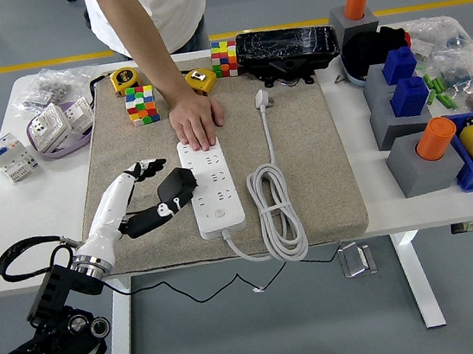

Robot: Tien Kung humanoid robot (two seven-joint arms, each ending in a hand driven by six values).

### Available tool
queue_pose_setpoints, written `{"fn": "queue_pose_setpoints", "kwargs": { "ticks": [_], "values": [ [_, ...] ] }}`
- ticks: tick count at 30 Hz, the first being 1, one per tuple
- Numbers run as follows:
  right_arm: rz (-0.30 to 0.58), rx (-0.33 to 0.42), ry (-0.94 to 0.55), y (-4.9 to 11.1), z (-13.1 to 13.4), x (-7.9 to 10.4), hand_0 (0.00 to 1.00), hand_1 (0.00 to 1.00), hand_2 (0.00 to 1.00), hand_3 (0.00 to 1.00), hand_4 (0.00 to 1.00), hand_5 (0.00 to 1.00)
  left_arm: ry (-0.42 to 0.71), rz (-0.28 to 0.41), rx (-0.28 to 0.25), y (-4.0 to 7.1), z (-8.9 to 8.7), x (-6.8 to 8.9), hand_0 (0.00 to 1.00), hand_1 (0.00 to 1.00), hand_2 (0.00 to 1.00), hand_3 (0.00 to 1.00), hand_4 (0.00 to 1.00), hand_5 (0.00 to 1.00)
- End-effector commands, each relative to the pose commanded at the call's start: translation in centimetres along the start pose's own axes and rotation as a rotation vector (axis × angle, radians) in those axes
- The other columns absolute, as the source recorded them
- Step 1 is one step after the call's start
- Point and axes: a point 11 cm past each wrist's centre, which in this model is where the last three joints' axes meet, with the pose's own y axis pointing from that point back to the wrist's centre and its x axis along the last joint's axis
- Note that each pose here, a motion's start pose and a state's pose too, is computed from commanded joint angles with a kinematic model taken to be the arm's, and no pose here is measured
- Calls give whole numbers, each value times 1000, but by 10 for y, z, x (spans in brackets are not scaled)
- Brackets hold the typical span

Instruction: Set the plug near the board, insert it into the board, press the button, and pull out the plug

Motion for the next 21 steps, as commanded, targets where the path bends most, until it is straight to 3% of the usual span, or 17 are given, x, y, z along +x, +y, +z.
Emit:
{"fn": "queue_pose_setpoints", "kwargs": {
  "ticks": [10, 21],
  "values": [
    [0, 2, 2, 0, -1, 0, 614, 645, 653, 556, 957, 496, -26, -45, 46, 2, -11, -12, 789, 815, 816, 816, 970, 720],
    [-1, 7, 5, 0, -2, 0, 614, 645, 653, 556, 957, 496, -33, -60, 18, -8, -2, -16, 791, 816, 814, 818, 963, 719]
  ]
}}
